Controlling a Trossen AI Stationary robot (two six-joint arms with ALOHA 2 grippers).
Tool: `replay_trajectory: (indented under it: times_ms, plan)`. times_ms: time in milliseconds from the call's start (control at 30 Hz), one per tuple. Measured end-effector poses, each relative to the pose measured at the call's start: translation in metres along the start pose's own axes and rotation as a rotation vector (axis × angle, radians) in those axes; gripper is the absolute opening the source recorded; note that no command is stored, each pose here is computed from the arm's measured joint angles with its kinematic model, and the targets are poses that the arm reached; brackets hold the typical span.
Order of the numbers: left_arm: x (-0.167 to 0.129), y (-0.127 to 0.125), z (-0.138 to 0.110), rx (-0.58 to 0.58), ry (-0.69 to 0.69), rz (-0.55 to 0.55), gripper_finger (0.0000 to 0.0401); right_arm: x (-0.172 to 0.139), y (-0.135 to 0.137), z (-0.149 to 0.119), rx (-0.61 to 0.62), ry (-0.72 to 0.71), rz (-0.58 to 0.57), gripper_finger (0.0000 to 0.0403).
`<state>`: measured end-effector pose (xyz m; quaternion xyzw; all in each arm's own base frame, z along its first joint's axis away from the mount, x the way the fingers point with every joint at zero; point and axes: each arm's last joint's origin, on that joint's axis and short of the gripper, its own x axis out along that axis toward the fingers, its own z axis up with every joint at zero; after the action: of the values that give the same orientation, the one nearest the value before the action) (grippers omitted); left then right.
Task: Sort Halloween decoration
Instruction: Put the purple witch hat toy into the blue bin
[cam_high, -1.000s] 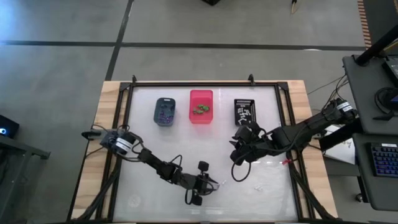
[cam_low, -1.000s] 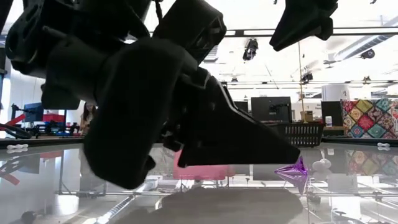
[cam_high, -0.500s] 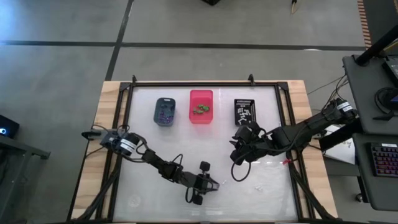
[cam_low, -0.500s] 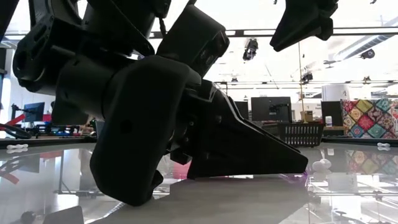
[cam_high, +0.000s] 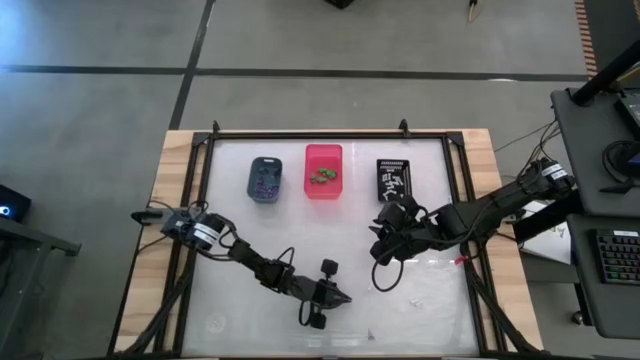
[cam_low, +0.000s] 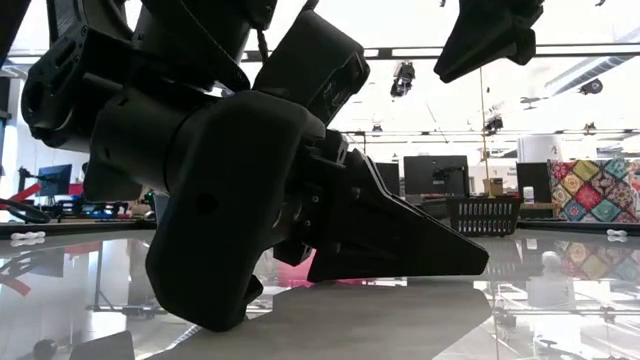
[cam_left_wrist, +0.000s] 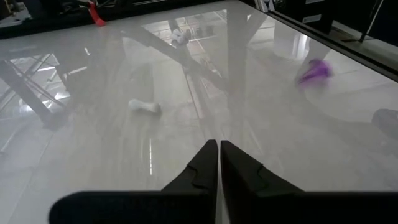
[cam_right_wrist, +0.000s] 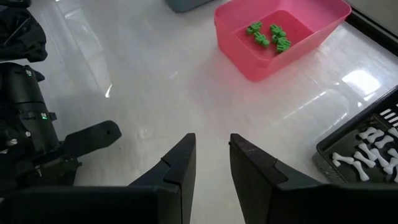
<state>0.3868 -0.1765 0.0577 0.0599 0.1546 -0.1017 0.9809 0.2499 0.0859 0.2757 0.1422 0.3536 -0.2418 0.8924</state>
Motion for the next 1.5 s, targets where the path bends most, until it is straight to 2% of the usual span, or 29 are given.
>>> replay_trajectory:
  times_ms: [233, 400, 500, 600, 700, 767, 867, 1067, 1133, 1333, 1500]
  plan:
    - [-0.001, 0.000, 0.001, -0.003, 0.002, 0.003, 0.0000, -0.003, 0.005, -0.004, -0.015, 0.008, 0.028, 0.0089]
    - [-0.005, 0.002, 0.009, 0.027, -0.003, 0.015, 0.0000, -0.019, 0.029, -0.020, -0.067, 0.111, 0.285, 0.0089]
    - [-0.010, 0.004, 0.018, 0.035, -0.024, 0.027, 0.0000, -0.032, 0.046, -0.034, -0.127, 0.094, 0.427, 0.0088]
    - [-0.018, 0.006, 0.027, 0.029, -0.046, 0.026, 0.0000, -0.042, 0.059, -0.051, -0.148, 0.069, 0.533, 0.0086]
    - [-0.030, 0.009, 0.037, 0.031, -0.069, 0.027, 0.0000, -0.045, 0.066, -0.066, -0.109, 0.064, 0.606, 0.0079]
    - [-0.040, 0.011, 0.047, 0.027, -0.095, 0.039, 0.0000, -0.042, 0.071, -0.076, -0.070, 0.077, 0.633, 0.0074]
    - [-0.058, 0.017, 0.061, 0.024, -0.128, 0.072, 0.0000, -0.033, 0.083, -0.093, -0.075, 0.124, 0.662, 0.0070]
    - [-0.098, 0.027, 0.085, 0.003, -0.213, 0.076, 0.0000, -0.012, 0.118, -0.126, -0.184, 0.194, 0.735, 0.0070]
    - [-0.111, 0.030, 0.089, -0.005, -0.241, 0.076, 0.0000, -0.004, 0.127, -0.137, -0.206, 0.216, 0.732, 0.0070]
    - [-0.147, 0.036, 0.103, -0.040, -0.357, 0.073, 0.0000, 0.015, 0.147, -0.161, -0.164, 0.330, 0.726, 0.0067]
    - [-0.167, 0.041, 0.111, -0.056, -0.415, 0.074, 0.0000, 0.025, 0.156, -0.174, -0.146, 0.401, 0.712, 0.0067]
